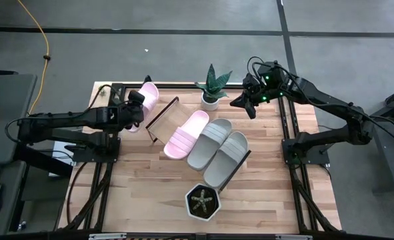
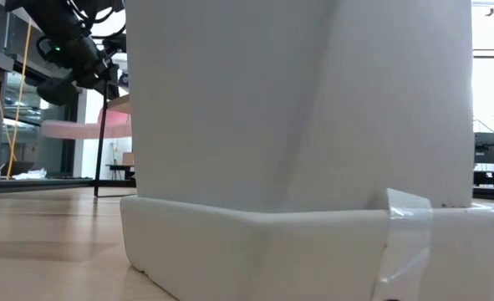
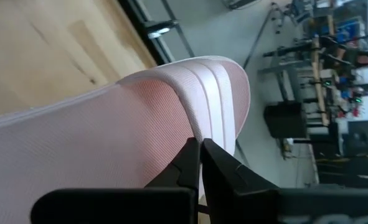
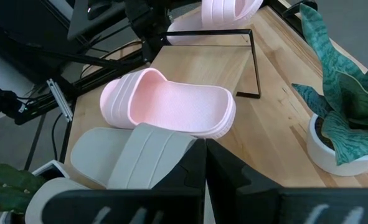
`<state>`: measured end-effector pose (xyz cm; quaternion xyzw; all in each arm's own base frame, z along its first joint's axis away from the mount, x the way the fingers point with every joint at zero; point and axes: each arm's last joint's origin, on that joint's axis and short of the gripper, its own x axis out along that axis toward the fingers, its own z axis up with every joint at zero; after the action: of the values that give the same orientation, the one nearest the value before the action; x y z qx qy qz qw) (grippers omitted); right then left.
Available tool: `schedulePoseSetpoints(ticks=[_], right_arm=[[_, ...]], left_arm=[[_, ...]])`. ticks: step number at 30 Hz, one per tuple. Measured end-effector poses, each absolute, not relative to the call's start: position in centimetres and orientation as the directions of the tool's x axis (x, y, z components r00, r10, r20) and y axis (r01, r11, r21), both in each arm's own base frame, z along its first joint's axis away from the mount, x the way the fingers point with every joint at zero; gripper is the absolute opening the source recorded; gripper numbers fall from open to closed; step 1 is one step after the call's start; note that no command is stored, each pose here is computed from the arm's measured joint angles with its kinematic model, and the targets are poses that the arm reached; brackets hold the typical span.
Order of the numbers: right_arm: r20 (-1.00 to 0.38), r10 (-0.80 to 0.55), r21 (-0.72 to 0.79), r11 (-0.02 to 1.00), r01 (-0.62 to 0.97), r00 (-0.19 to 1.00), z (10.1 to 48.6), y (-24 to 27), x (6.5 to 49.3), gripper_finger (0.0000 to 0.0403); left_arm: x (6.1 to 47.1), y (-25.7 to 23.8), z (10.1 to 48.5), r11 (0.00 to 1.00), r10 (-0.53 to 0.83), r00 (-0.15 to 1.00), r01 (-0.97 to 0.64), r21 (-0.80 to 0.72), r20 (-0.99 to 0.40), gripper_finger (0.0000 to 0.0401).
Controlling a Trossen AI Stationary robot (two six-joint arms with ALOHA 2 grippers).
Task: Pick and place slides into the shelf
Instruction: Put the pink slipper on the shelf
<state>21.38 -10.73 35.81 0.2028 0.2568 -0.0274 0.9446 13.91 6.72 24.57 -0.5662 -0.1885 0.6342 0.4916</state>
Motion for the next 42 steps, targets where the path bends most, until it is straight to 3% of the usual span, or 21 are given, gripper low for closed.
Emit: schedulePoseSetpoints(ticks=[24, 28, 42], right_arm=[[-0.489, 0.053, 0.37, 0.917, 0.152, 0.871, 35.9, -10.8, 21.4, 0.0009], [-0.442, 0.064, 0.408, 0.902, 0.137, 0.895, 36.3, -10.8, 21.7, 0.0039], [-0.118, 0.08, 0.633, 0.774, 0.013, 0.99, 38.2, -12.7, 25.3, 0.0201]], left_arm=[[13.4, 6.6, 36.2, -0.123, 0.908, 0.265, -0.57, -0.812, -0.323, 0.0], [13.5, 6.6, 37.7, -0.058, 0.902, 0.324, -0.563, -0.825, -0.285, 0.0], [14.4, 6.4, 39.5, 0.119, 0.809, 0.55, -0.497, -0.86, -0.206, 0.0]])
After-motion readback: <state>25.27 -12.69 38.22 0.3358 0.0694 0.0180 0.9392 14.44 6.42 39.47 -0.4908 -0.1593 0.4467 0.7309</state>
